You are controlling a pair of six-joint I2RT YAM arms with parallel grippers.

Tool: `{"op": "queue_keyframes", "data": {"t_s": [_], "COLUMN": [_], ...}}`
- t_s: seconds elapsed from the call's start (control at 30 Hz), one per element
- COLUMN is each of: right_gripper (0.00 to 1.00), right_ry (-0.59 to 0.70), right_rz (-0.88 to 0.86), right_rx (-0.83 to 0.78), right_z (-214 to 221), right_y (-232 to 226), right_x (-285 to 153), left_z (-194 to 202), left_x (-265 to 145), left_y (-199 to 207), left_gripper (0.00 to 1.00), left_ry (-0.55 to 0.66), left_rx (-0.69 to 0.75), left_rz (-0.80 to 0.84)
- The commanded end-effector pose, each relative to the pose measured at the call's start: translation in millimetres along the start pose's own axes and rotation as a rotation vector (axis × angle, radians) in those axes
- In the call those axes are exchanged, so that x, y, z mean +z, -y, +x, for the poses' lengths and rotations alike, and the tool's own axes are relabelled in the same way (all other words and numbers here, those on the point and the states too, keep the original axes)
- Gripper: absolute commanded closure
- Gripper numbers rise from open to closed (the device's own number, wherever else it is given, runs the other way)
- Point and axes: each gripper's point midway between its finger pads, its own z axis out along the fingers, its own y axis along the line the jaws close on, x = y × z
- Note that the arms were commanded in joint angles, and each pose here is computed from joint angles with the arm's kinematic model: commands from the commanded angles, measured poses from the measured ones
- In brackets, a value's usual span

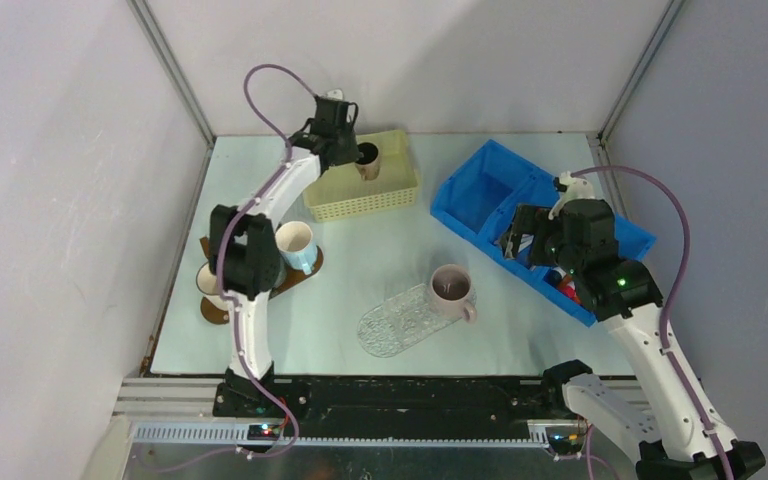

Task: Prepare toiletry sets of a toothbrush and toothpaste on the tray
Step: Pick up the cup from the storage box.

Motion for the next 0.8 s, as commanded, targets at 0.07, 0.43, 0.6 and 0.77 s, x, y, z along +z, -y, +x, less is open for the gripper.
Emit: {"op": "queue_keyframes", "data": {"t_s": [0.07, 0.43, 0.6, 0.77], "right_gripper": [0.01, 0.01, 0.01, 0.0], "right_ry": [0.045, 0.047, 0.053, 0.048], "right_rz": [-0.023, -0.048, -0.051, -0.074], "right_rx": [-0.018, -0.023, -0.024, -0.028], "right_z": [-9, -3, -4, -3], "right_y": [-3, -5, -5, -9], "right_x": [-7, -5, -3, -2], "left_z": [-61, 12, 56, 90], "left_x": [-101, -182, -213, -237], "left_y": [18, 16, 8, -1], "left_gripper": [1.0, 1.0, 1.0, 1.0], "left_ry": [0.191, 0.136, 0.117, 0.119], "left_rx": [-0.088, -0.104, -0.122, -0.128], "left_rz": [0.075, 0.11, 0.107, 0.078]}}
